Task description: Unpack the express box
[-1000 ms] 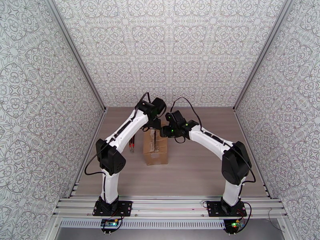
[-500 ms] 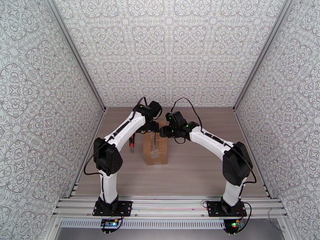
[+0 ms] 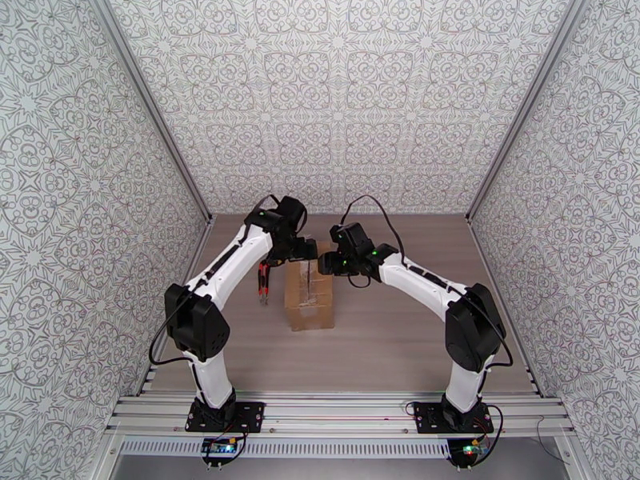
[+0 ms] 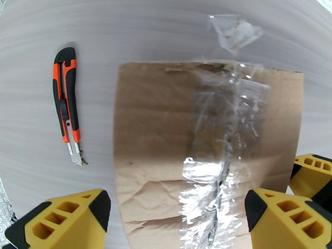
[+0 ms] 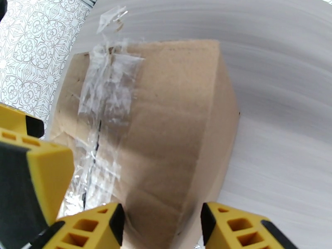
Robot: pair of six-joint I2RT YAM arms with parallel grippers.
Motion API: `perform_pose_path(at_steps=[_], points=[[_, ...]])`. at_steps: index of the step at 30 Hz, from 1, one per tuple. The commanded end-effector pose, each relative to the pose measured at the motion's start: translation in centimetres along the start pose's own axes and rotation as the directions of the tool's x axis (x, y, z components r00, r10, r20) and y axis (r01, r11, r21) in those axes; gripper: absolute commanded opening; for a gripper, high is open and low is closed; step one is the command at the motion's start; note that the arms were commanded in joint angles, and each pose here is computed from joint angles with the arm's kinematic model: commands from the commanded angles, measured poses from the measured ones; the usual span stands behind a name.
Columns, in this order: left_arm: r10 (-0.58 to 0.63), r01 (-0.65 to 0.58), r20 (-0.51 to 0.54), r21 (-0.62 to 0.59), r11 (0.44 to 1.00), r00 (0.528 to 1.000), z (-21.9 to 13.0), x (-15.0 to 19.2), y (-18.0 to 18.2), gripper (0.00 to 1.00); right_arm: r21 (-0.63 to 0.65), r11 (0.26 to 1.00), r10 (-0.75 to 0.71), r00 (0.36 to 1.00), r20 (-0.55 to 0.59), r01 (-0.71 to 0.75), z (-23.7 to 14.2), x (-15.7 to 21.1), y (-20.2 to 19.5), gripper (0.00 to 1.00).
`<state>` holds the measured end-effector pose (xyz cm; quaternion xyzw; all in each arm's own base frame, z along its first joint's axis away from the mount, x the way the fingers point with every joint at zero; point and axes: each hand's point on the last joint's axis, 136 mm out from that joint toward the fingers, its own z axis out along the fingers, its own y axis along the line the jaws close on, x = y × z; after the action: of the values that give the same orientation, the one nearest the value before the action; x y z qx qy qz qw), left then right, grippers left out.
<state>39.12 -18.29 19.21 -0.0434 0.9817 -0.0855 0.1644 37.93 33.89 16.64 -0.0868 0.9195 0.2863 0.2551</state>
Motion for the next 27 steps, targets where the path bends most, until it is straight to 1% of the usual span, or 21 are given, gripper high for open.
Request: perform_pose_path(at_steps=[1, 3, 6, 13, 17, 20, 27], points=[[0.054, -0.055, -0.035, -0.020, 0.998, 0.998, 1.0, 1.0, -0.8, 0.91, -0.055, 0.998, 0.003, 1.000, -0.006, -0.003, -0.3, 1.0, 0.8, 0.58], [0.068, -0.072, -0.046, -0.086, 0.994, 0.997, 1.4, 1.5, 0.1, 0.91, -0.077, 0.997, -0.003, 1.000, 0.008, 0.004, -0.5, 0.9, 1.2, 0.60], [0.102, -0.112, -0.069, -0.148, 0.983, 0.992, 1.8, 2.1, 0.7, 0.90, -0.080, 0.997, -0.005, 1.000, 0.007, 0.006, -0.3, 1.0, 1.2, 0.61], [0.117, -0.132, -0.108, -0.154, 0.979, 0.987, 3.7, 3.0, 0.1, 0.93, -0.104, 0.994, -0.024, 0.999, 0.033, 0.027, -0.4, 1.0, 1.4, 0.61], [0.126, -0.147, -0.121, -0.176, 0.973, 0.985, 4.5, 3.3, 0.1, 0.96, -0.097, 0.994, -0.043, 0.999, 0.021, 0.045, -0.4, 1.2, 1.2, 0.61], [0.156, -0.184, -0.138, -0.221, 0.958, 0.978, 4.9, 3.6, 0.3, 0.98, -0.101, 0.994, -0.046, 0.999, 0.018, 0.047, -0.3, 1.3, 1.3, 0.61], [0.187, -0.239, -0.178, -0.339, 0.910, 0.966, 5.4, 4.2, 1.3, 0.98, -0.101, 0.994, -0.050, 0.999, 0.017, 0.051, -0.1, 1.0, 1.4, 0.61]])
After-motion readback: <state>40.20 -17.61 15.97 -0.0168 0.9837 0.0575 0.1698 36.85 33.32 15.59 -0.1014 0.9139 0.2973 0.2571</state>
